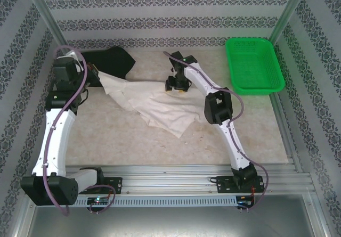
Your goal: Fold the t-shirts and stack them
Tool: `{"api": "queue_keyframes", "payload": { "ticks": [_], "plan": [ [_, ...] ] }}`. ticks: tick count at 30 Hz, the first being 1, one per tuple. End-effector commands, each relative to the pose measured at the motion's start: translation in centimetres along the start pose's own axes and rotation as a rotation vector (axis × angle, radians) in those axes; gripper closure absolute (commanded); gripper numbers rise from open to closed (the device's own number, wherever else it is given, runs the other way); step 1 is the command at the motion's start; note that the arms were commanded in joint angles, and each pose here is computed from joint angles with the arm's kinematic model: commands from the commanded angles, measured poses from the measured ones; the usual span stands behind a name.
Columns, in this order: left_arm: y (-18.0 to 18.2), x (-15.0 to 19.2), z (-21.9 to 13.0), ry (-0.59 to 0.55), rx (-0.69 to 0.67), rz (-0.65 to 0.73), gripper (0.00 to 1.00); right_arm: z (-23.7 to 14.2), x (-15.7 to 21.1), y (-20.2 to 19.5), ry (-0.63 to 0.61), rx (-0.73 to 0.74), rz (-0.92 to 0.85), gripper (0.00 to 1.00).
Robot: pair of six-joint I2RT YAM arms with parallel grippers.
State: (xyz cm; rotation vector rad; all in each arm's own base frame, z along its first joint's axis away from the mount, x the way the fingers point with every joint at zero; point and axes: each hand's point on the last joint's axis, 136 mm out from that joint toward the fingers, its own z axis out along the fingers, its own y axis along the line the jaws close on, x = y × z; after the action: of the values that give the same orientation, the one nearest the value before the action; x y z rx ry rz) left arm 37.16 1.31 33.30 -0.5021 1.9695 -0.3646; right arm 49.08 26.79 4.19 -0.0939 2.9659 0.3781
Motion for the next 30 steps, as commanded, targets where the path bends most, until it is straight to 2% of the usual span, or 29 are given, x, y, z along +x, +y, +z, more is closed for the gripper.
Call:
{"api": "queue_keyframes", "payload": {
  "ticks": [1, 3, 5, 8, 10, 12, 14, 20, 30],
  "plan": [
    [0.8, 1.5, -0.7, 0.021, 0.002, -0.01, 1.0, -6.7, -0.2, 2.9, -0.111, 0.01, -0.161, 0.34],
    [1.1, 2.9, -0.8, 0.051, 0.009, -0.016, 1.0, -10.6, 0.9, 4.1, -0.158, -0.082, -0.148, 0.31],
    [1.4, 4.4, -0.9, 0.08, 0.02, -0.036, 1.0, -13.9, 3.7, 3.9, -0.159, -0.192, -0.047, 0.3],
    [1.8, 6.5, -0.9, 0.104, 0.043, -0.069, 1.0, -15.7, 9.0, 2.2, -0.102, -0.309, 0.132, 0.27],
    [1.9, 7.8, -0.9, 0.122, 0.064, -0.077, 1.0, -14.3, 13.2, 0.9, -0.002, -0.373, 0.286, 0.27],
    [2.2, 9.0, -0.9, 0.14, 0.073, -0.082, 1.0, -11.4, 17.3, -0.2, 0.093, -0.441, 0.439, 0.29],
    [2.4, 9.9, -0.9, 0.155, 0.079, -0.076, 1.0, -9.3, 19.4, -1.2, 0.13, -0.456, 0.538, 0.29],
    [2.7, 11.4, -1.1, 0.182, 0.085, -0.074, 1.0, -5.8, 20.8, -0.9, 0.188, -0.478, 0.628, 0.31],
    [2.8, 11.7, -1.8, 0.177, 0.089, -0.078, 1.0, -1.9, 21.0, -0.9, 0.248, -0.408, 0.647, 0.37]
  ]
}}
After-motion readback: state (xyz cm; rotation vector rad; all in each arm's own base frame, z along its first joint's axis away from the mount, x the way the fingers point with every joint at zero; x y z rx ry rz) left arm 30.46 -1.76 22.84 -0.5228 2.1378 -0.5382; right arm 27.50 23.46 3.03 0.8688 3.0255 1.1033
